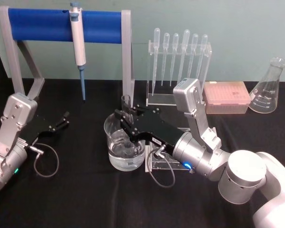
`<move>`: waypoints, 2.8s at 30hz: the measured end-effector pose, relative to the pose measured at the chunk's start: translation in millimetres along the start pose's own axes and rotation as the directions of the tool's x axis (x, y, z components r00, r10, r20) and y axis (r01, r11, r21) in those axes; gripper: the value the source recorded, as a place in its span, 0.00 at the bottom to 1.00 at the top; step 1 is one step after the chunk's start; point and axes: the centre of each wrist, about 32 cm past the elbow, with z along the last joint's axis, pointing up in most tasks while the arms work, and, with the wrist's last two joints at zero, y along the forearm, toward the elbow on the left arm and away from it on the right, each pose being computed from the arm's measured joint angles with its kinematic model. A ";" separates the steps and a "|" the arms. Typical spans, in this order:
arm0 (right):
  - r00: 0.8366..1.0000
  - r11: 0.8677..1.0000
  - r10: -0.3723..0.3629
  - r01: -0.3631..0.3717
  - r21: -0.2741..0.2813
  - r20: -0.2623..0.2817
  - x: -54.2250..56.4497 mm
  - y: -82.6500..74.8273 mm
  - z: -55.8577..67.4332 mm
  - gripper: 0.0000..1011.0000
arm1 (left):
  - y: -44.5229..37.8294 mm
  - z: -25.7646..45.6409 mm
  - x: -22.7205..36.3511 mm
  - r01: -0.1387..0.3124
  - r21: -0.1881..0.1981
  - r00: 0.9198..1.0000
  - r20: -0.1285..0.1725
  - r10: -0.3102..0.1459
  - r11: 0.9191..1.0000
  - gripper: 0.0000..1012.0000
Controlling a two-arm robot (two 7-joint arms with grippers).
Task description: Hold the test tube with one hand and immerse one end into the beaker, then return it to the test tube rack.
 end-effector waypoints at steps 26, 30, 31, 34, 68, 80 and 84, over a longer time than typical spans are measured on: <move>1.000 1.000 0.000 0.000 0.000 0.000 0.0 0.0 0.0 0.22 | 0.0 0.0 0.0 0.000 0.000 1.000 0.000 0.000 1.000 0.99; 1.000 1.000 0.000 0.000 0.000 0.000 0.0 0.0 0.0 0.22 | 0.0 0.0 0.0 0.000 0.000 1.000 0.000 0.000 1.000 0.99; 1.000 1.000 0.000 0.000 0.000 0.000 0.0 0.0 0.0 0.22 | 0.0 0.0 0.0 0.000 0.000 1.000 0.000 0.000 1.000 0.99; 1.000 1.000 0.000 0.000 0.000 0.000 0.0 0.0 0.0 0.22 | 0.0 0.0 0.0 0.000 0.000 1.000 0.000 0.000 1.000 0.99; 1.000 1.000 0.000 0.000 0.000 0.000 0.0 0.0 0.0 0.22 | 0.0 0.0 0.0 0.000 0.000 1.000 0.000 0.000 1.000 0.99; 1.000 1.000 0.000 0.000 0.000 0.000 0.0 0.0 0.0 0.22 | 0.0 0.0 0.0 0.000 0.000 1.000 0.000 0.000 1.000 0.99; 1.000 1.000 0.000 0.000 0.000 0.000 0.0 0.0 0.0 0.22 | 0.0 0.0 0.0 0.000 0.000 1.000 0.000 0.000 1.000 0.99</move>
